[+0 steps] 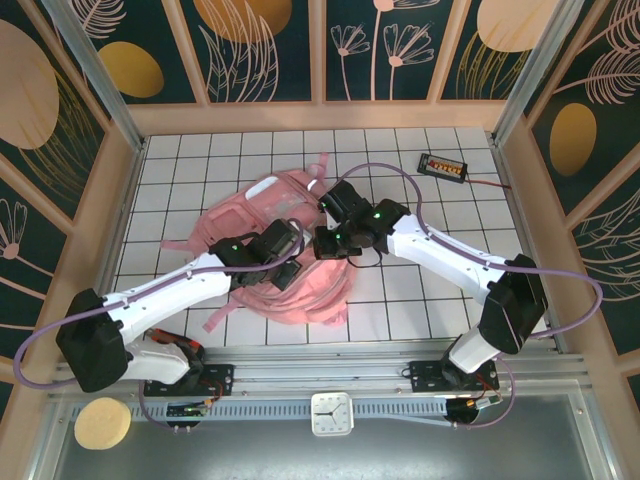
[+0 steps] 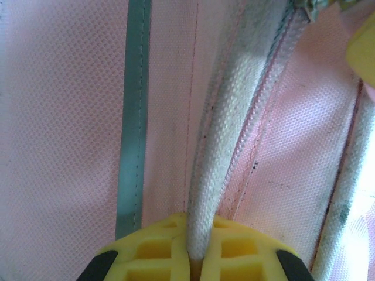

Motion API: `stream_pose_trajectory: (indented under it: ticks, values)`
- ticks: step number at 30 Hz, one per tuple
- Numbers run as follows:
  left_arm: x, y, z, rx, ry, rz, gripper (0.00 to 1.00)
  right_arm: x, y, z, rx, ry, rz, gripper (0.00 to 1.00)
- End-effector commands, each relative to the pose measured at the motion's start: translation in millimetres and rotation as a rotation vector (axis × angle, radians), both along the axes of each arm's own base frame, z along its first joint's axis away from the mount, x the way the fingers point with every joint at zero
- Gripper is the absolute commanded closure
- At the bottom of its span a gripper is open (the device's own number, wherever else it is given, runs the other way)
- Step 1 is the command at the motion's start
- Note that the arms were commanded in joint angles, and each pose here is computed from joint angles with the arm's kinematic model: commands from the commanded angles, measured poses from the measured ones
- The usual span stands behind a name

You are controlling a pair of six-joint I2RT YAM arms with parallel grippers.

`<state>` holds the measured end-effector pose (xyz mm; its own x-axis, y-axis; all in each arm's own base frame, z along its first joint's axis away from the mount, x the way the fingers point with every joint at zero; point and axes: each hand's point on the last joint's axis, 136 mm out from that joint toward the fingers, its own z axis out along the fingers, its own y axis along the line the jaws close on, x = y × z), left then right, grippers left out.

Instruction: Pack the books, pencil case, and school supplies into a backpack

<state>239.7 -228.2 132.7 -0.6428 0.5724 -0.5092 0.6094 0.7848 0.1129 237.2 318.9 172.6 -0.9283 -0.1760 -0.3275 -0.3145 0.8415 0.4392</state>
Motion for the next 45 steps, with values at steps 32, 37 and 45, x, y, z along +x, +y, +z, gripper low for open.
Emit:
stream_pose_trajectory:
  ticks: [32,37,45]
  values:
    - [-11.1,72.3,11.7,0.393,-0.365,-0.419,1.00,15.8,-40.5,-7.2,-0.123,-0.036,0.049,1.00]
    - [-10.8,68.5,18.2,0.340,-0.392,-0.394,0.69,13.1,-30.5,-3.5,-0.090,-0.023,0.088,1.00]
    - [-7.8,45.9,38.7,0.203,-0.394,-0.370,0.28,6.4,-18.7,-4.1,-0.072,-0.019,0.128,0.89]
